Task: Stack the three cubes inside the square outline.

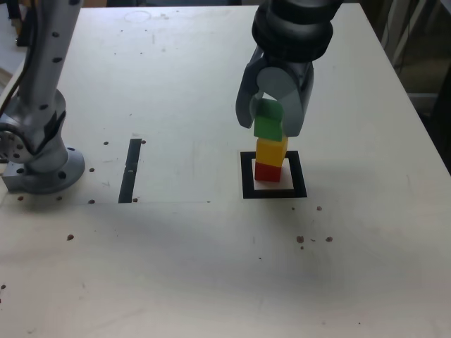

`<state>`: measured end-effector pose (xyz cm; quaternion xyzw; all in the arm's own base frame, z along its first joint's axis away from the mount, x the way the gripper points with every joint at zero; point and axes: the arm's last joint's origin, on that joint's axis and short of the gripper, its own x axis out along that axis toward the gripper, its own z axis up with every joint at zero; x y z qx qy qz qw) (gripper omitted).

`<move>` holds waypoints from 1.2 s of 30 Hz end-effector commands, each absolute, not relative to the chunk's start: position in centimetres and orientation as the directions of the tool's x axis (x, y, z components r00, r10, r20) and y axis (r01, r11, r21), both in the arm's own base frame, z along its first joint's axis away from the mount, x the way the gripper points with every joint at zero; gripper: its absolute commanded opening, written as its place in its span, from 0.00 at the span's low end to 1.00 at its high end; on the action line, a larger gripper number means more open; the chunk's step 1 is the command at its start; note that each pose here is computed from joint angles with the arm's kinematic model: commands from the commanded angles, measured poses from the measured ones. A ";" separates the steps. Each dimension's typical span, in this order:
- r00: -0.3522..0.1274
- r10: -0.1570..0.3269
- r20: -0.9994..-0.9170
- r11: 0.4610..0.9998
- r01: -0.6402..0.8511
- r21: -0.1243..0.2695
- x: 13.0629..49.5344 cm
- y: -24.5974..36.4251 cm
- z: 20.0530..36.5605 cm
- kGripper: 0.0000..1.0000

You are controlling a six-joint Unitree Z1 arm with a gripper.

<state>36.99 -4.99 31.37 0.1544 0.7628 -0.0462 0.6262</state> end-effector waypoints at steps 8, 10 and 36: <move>-0.183 0.173 -0.968 0.950 0.288 0.116 37.3 -4.1 31.0 0.35; -0.184 0.172 -0.968 0.951 0.288 0.114 37.3 -4.0 31.0 0.35; -0.215 0.151 -0.965 0.956 0.281 0.087 37.5 -3.7 30.1 0.99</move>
